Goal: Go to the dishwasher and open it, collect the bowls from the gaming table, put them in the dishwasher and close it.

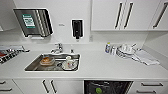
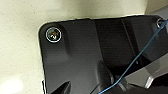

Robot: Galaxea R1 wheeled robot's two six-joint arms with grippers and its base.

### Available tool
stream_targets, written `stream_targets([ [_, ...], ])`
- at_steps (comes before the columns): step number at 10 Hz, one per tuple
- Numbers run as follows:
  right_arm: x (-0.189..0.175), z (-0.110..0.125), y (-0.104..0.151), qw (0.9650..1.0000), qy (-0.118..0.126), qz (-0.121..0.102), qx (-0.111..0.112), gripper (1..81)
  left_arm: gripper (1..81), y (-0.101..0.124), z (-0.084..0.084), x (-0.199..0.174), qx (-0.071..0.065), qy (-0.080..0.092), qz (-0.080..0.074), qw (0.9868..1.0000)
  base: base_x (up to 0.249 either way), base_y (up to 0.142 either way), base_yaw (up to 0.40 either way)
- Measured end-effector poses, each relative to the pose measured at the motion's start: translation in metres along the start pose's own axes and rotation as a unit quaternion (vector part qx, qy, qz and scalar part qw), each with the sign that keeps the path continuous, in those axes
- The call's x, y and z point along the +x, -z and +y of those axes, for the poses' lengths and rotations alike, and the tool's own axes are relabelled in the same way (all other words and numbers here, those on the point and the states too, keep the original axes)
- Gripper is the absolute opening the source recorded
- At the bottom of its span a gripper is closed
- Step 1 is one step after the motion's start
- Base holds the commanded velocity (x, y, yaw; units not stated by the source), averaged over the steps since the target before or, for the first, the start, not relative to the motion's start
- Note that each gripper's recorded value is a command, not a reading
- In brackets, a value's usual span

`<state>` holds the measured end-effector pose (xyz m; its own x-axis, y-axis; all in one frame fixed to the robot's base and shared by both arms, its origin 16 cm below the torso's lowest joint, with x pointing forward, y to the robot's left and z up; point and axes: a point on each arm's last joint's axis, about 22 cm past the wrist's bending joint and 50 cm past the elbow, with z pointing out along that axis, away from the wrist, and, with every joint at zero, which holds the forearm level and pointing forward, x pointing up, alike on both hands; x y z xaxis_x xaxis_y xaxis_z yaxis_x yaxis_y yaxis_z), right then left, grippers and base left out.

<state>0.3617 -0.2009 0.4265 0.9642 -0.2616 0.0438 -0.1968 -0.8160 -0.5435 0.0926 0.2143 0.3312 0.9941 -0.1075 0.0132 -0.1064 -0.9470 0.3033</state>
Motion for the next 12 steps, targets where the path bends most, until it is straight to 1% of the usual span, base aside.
stream_targets([
  [1,0.001,0.0,-0.003,1.0,0.0,-0.005,-0.002,81.1,81.1,-0.004,-0.004,0.009,0.001,-0.002,0.006,1.0,0.0,0.0,0.0],
  [3,0.006,-0.004,-0.004,0.9998,0.001,-0.018,-0.008,81.1,81.1,-0.006,-0.007,0.007,0.003,-0.001,0.005,1.0,0.0,0.0,0.0],
  [4,0.014,-0.011,-0.002,0.9998,-0.005,-0.019,-0.006,81.1,81.1,-0.006,-0.007,0.007,0.003,-0.001,0.004,1.0,0.0,0.0,0.0],
  [5,0.025,-0.02,0.001,0.9997,-0.016,-0.019,-0.002,81.1,81.1,-0.006,-0.007,0.006,0.003,-0.001,0.004,1.0,0.0,0.0,0.0],
  [6,0.04,-0.032,0.006,0.9997,-0.021,-0.014,0.006,81.1,81.1,-0.005,-0.007,0.006,0.003,-0.001,0.004,1.0,0.0,0.0,0.0],
  [7,0.062,-0.05,0.015,0.9996,-0.016,-0.004,0.022,81.1,81.1,-0.005,-0.009,0.006,0.004,-0.001,0.004,1.0,0.0,0.0,0.0],
  [8,0.095,-0.075,0.027,0.9988,-0.003,0.018,0.046,81.1,81.1,-0.005,-0.009,0.005,0.004,-0.001,0.004,1.0,0.0,0.0,0.0],
  [9,0.138,-0.105,0.045,0.9955,0.011,0.053,0.077,81.1,81.1,-0.005,-0.008,0.006,0.004,-0.001,0.004,1.0,0.0,0.0,0.0],
  [10,0.184,-0.133,0.068,0.9889,0.026,0.096,0.11,81.1,81.1,-0.005,-0.008,0.005,0.004,-0.001,0.003,1.0,0.0,0.0,0.0],
  [11,0.203,-0.145,0.084,0.9851,0.029,0.114,0.125,81.1,81.1,-0.005,-0.008,0.006,0.004,-0.001,0.004,1.0,0.0,0.0,0.0],
  [12,0.192,-0.133,0.081,0.987,0.02,0.106,0.119,81.1,81.1,-0.005,-0.008,0.006,0.004,-0.001,0.004,1.0,0.0,0.0,0.0],
])
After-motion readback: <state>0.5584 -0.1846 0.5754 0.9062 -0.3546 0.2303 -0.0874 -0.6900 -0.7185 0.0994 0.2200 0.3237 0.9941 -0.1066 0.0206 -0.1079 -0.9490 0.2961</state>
